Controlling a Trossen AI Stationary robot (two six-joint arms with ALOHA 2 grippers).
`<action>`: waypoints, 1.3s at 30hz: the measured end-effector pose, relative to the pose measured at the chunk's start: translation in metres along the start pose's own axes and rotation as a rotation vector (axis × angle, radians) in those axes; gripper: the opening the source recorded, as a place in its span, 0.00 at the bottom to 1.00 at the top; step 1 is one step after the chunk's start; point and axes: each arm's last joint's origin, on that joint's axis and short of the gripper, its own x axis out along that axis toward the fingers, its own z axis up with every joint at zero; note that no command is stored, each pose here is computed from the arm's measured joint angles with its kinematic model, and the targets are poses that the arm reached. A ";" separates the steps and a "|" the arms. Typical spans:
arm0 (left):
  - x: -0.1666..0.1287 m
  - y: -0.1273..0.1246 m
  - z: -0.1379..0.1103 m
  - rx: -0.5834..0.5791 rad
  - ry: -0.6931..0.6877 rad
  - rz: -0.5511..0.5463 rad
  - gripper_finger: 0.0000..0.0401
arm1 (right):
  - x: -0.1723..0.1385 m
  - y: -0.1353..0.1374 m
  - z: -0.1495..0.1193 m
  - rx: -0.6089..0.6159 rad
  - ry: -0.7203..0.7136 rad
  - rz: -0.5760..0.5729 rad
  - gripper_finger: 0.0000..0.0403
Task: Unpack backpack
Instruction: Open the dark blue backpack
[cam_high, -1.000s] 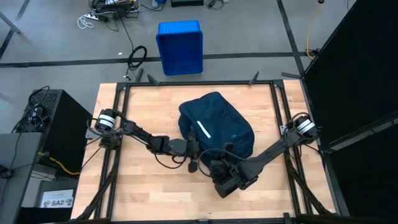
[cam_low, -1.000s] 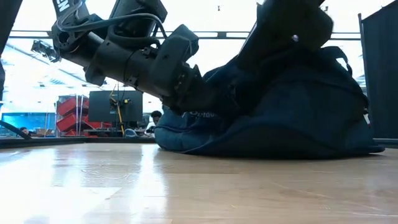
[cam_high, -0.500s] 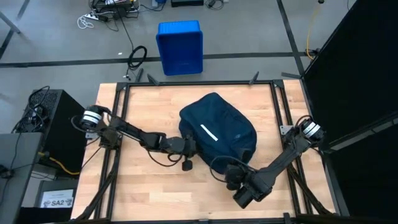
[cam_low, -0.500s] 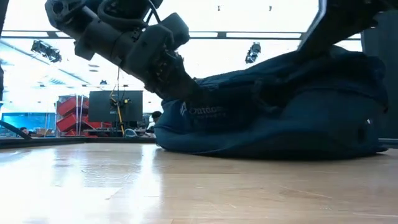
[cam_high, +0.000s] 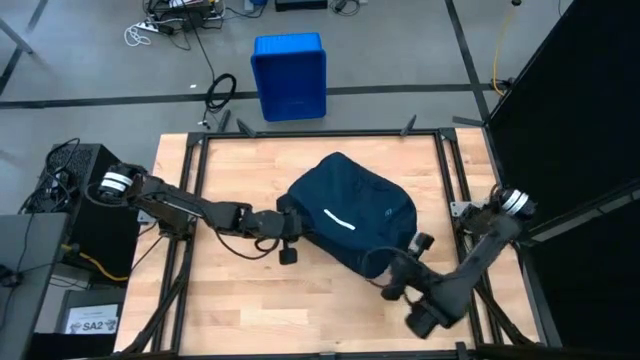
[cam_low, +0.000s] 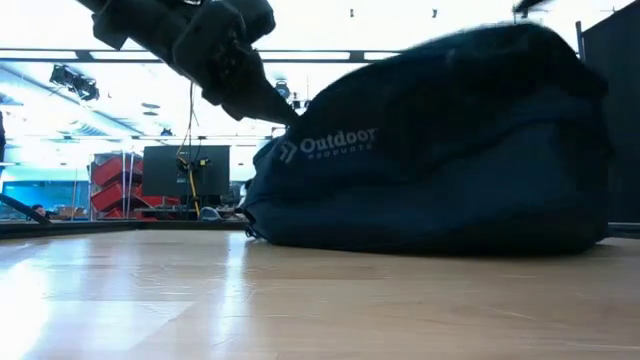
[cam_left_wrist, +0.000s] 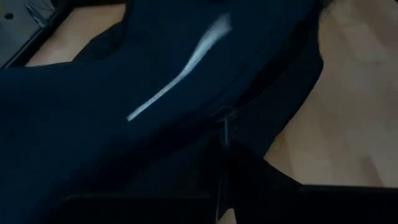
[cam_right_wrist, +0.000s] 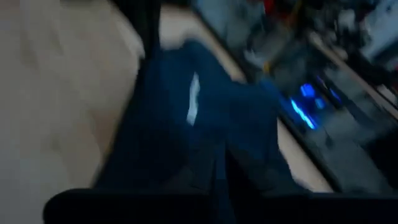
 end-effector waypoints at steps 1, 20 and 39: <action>0.000 0.000 0.000 0.000 0.000 0.000 0.00 | -0.007 -0.007 0.004 0.025 -0.044 0.018 0.05; 0.000 -0.001 0.002 -0.008 -0.020 -0.020 0.00 | 0.031 0.032 0.053 -0.049 -0.132 0.124 0.49; -0.001 -0.006 0.006 -0.013 -0.060 -0.084 0.00 | 0.168 0.046 0.048 -0.147 0.152 0.174 0.50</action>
